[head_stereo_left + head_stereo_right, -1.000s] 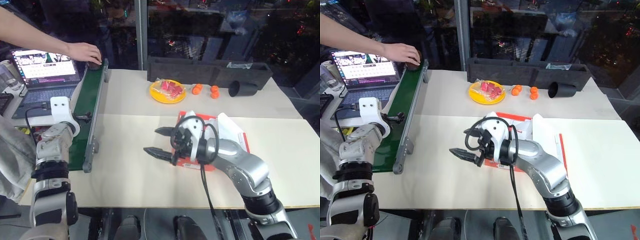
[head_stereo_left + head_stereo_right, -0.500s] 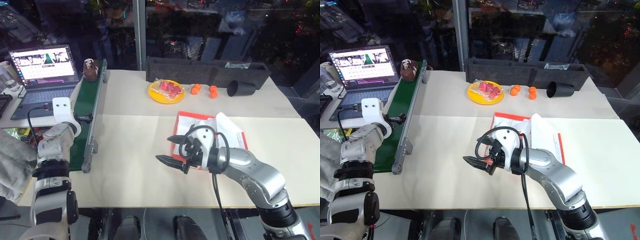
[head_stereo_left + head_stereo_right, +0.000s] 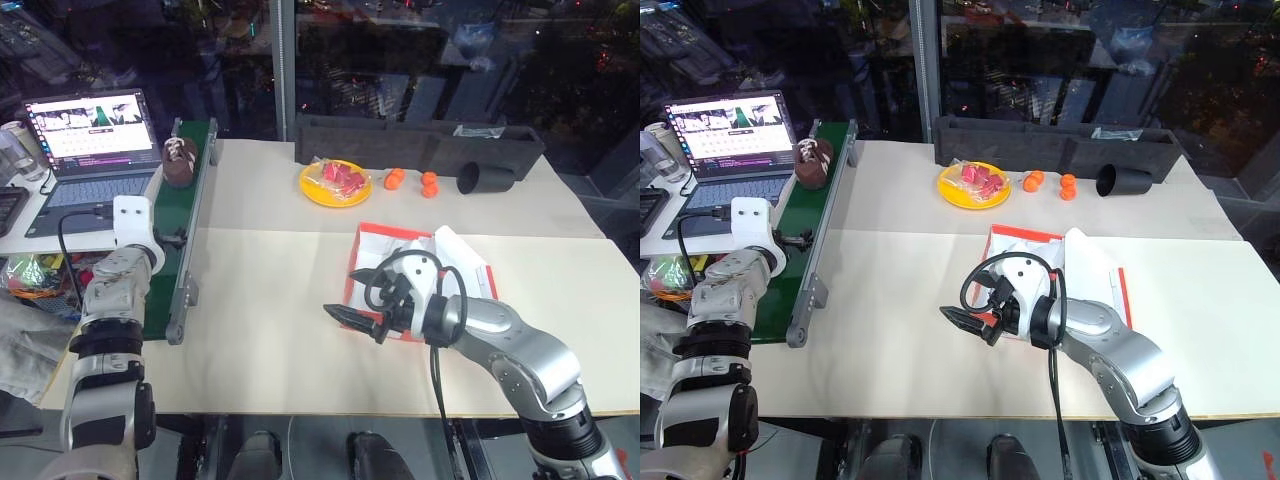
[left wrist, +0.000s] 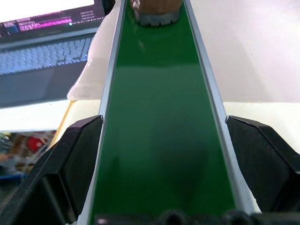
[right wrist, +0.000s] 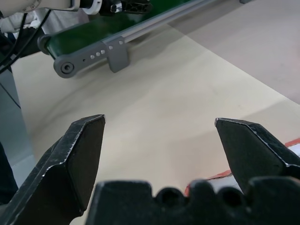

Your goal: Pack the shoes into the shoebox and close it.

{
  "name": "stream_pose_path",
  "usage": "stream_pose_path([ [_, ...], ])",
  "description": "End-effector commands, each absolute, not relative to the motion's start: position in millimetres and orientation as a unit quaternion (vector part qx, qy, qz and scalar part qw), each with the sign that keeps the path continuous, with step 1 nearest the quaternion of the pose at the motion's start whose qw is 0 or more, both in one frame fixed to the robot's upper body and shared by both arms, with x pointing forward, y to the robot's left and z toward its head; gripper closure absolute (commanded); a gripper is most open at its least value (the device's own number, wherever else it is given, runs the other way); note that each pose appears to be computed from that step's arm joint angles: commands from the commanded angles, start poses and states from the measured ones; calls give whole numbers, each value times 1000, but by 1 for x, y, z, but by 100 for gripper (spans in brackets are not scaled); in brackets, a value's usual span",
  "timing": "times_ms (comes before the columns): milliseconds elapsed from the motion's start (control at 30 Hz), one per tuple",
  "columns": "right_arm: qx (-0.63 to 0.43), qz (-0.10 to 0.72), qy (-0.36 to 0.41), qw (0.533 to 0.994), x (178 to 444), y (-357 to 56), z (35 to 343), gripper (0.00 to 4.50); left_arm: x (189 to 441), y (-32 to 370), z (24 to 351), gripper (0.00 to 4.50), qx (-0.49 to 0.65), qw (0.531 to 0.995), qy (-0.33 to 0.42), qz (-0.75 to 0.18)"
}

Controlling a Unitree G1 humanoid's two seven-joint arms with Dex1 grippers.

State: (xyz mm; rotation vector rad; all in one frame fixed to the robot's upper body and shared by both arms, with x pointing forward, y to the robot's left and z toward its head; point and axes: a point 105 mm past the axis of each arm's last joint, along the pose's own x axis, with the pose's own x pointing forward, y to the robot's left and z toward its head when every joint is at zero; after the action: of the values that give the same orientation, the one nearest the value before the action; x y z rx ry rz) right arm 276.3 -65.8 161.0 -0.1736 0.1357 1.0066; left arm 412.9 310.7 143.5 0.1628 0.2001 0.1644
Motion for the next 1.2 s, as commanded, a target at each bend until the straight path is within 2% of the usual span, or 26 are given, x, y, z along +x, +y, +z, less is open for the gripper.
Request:
stream_pose_path([
  [33,-92,476,50,873,278,-66,167,2,417,311,168,0,110,988,61,87],
  [500,-92,458,45,883,283,-70,167,2,415,314,161,0,109,987,68,93],
  [733,-88,458,38,884,283,-67,170,2,416,309,143,0,96,987,91,91],
  [833,-89,454,32,886,285,-69,173,2,414,306,123,0,41,986,132,96],
  [900,-86,451,25,888,287,-69,178,2,415,302,121,0,9,987,132,95],
  [933,-84,451,21,888,287,-70,180,0,415,300,122,55,5,987,129,94],
  [967,-82,450,16,889,288,-70,183,0,416,298,124,72,-5,988,126,94],
  [1067,-77,448,10,890,290,-70,187,0,419,294,133,165,-21,990,106,91],
  [1200,-82,442,10,893,294,-72,188,0,423,284,164,165,-43,996,30,75],
])
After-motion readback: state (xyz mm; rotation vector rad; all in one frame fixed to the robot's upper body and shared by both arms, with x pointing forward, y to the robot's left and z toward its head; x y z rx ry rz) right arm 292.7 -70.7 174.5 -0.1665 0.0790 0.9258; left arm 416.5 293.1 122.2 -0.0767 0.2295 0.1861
